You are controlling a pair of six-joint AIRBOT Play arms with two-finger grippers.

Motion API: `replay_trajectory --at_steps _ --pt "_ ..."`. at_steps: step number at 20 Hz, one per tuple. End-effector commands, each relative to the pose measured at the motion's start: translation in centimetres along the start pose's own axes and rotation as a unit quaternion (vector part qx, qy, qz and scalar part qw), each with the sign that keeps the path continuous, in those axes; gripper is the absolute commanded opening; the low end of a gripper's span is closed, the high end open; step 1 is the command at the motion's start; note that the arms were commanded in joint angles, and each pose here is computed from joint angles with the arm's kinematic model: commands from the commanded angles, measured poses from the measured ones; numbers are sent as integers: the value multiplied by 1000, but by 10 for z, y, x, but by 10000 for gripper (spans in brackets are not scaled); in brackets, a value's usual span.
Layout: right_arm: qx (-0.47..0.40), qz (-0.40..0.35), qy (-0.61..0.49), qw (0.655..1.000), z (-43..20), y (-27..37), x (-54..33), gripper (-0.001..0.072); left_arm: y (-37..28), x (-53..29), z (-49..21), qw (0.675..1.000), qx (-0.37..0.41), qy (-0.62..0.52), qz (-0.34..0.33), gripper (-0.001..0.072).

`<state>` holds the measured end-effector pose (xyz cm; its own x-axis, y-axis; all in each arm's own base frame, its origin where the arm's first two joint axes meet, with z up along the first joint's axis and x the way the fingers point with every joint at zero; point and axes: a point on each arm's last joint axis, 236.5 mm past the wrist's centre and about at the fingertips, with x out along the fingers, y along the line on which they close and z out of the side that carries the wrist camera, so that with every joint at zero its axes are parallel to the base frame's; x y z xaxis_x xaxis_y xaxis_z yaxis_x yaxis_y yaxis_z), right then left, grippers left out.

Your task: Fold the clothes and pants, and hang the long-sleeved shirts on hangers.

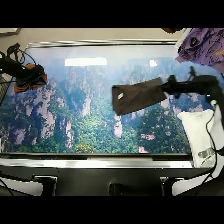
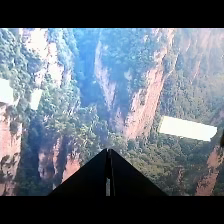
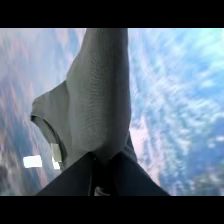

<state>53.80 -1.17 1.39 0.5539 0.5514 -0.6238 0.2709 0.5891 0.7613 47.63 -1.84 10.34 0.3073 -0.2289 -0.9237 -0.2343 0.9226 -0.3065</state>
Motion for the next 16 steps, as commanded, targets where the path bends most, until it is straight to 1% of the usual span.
replay_trajectory --at_steps 1,4,8,11,13,16 --pt "37 -26 -83 996 55 -30 -60 27 -6 2 -5 1000 7 7 0 17" --pt "73 -58 -152 984 85 -58 -117 27 -9 3 -9 1000 11 14 0 17" --pt "96 -113 -216 965 98 -84 -189 27 -13 4 -12 1000 15 19 0 17" --pt "109 -149 -240 953 91 -89 -230 27 -16 5 -15 1000 20 23 0 17" --pt "110 -188 -243 945 81 -91 -248 27 -17 5 -19 999 22 30 1 17" --pt "114 -216 -242 939 63 -82 -269 27 -19 5 -24 999 25 39 2 17"
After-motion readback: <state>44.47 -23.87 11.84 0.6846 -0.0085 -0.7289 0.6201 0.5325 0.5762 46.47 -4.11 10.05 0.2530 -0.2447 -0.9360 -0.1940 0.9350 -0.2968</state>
